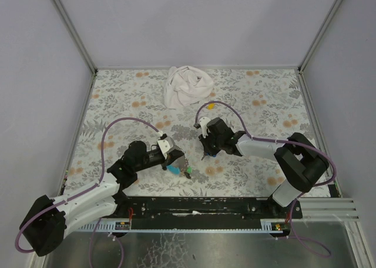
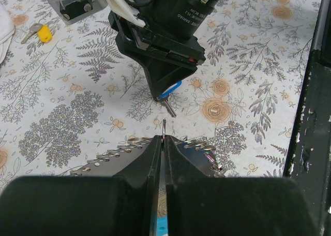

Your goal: Put the keys on the keyring

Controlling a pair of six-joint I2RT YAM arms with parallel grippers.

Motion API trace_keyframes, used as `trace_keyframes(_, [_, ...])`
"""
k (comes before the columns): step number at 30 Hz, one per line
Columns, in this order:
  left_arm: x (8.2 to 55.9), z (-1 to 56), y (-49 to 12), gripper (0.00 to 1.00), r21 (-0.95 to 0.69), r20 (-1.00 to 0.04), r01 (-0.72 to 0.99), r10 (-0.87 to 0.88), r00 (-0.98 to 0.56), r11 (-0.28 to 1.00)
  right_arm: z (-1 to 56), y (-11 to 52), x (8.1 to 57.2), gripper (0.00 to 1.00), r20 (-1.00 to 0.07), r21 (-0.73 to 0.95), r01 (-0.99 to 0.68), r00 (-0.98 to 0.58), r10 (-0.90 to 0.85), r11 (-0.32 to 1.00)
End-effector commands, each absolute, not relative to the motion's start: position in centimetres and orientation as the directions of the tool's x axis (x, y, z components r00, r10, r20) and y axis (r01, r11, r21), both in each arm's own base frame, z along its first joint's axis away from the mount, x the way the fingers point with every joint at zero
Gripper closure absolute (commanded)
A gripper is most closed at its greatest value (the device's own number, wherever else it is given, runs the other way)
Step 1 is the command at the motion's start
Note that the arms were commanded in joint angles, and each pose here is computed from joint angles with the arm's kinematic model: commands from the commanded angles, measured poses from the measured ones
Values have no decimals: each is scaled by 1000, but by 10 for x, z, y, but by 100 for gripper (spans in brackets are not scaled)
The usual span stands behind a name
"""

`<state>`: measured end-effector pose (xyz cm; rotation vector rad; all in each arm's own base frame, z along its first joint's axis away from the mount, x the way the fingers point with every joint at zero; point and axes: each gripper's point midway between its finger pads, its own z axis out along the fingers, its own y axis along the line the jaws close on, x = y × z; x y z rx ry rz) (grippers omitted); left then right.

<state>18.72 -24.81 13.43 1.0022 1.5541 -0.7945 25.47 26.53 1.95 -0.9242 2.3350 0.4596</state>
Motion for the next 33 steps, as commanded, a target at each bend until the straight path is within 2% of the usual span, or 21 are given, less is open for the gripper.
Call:
trace_keyframes(1, [193, 147, -250, 100, 34, -987, 900, 156, -38, 435, 28, 274, 264, 78, -644, 69, -715, -564, -517, 695])
trace_keyframes(9, [193, 147, -250, 100, 34, -987, 900, 156, -38, 435, 26, 274, 264, 85, -631, 61, -717, -566, -530, 694])
trace_keyframes(14, [192, 148, -249, 100, 35, -988, 900, 153, -35, 435, 25, 271, 262, 99, -629, 50, -721, -560, -539, 691])
trace_keyframes(18, [190, 149, -250, 100, 37, -988, 905, 152, -31, 424, 39, 272, 261, 100, -664, 43, -746, -518, -539, 665])
trace_keyframes(25, [176, 150, -257, 100, 53, -988, 942, 153, 2, 331, 83, 283, 243, 100, -785, 24, -862, -330, -523, 507])
trace_keyframes(33, [161, 148, -263, 100, 69, -987, 971, 156, 33, 229, 116, 290, 214, 100, -876, -9, -944, -152, -458, 331])
